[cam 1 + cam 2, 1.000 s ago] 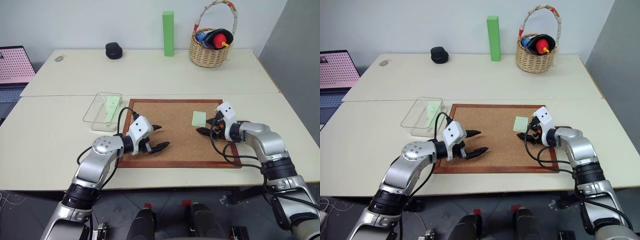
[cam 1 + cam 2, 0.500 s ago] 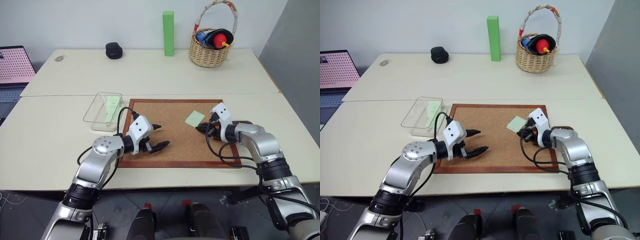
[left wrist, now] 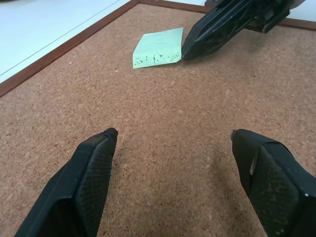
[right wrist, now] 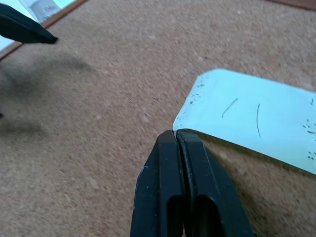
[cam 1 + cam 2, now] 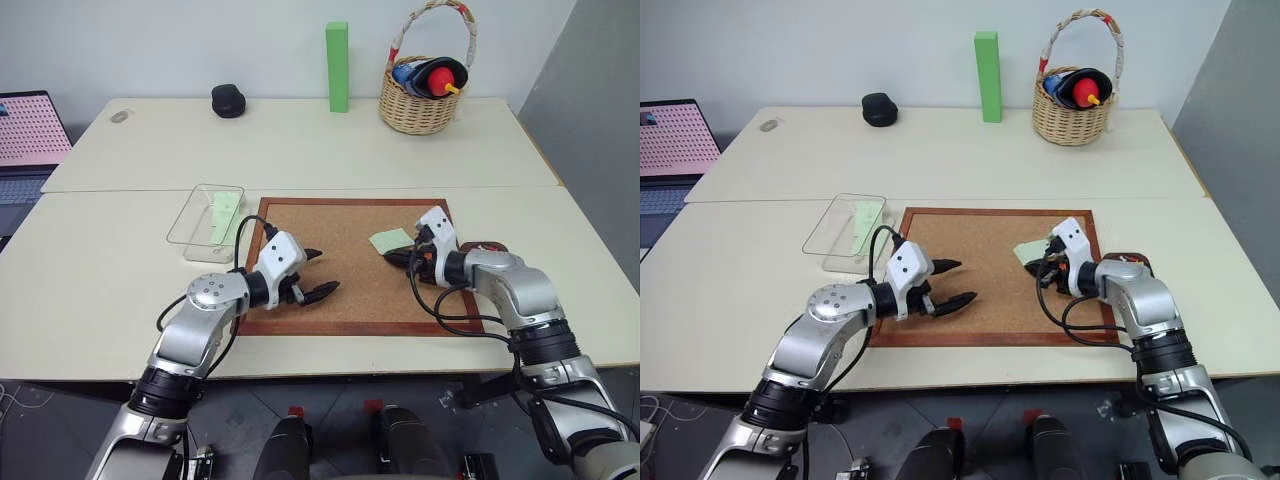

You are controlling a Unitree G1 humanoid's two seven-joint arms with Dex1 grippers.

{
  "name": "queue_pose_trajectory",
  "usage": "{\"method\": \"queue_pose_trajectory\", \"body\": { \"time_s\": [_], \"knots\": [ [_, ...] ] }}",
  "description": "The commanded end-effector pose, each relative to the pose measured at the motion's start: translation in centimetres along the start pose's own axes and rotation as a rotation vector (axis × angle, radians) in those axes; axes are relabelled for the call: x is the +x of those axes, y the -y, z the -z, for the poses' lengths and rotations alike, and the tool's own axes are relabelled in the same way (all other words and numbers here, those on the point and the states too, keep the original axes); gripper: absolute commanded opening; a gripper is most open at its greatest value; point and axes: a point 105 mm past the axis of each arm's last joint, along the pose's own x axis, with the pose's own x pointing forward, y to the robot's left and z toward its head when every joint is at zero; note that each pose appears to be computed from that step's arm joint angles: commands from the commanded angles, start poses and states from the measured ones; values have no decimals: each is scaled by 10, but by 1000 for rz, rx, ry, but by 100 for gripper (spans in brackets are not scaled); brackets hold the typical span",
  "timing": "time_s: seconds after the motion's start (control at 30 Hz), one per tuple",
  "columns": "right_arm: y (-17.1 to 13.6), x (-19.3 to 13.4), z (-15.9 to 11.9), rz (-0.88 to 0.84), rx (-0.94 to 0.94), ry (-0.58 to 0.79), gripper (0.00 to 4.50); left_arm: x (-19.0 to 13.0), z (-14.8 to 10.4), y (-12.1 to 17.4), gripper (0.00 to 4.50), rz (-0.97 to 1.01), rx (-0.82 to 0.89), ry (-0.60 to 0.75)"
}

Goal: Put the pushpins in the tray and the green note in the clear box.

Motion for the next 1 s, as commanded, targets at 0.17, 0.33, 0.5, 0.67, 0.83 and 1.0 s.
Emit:
{"method": "queue_pose_trajectory", "body": {
  "time_s": [0.17, 0.33, 0.5, 0.67, 0.83, 1.0],
  "knots": [
    [-18, -12, -28, -54, -172, 100, 5, -2, -15, -11, 391, -47, -16, 78],
    [-13, -19, -31, -12, -283, 110, 5, -2, -14, -12, 391, -47, -13, 74],
    [-7, -18, -21, 26, -522, 46, 93, -1, -14, -10, 391, -41, -8, 70],
    [3, -10, -13, 49, -691, -21, 191, 0, -13, -9, 391, -35, -1, 66],
    [11, -5, -8, 62, -792, -61, 191, 0, -13, -9, 391, -37, 1, 67],
    [23, 0, -12, 129, -876, -72, 191, -1, -13, -9, 391, -41, 1, 67]
  ]
}}
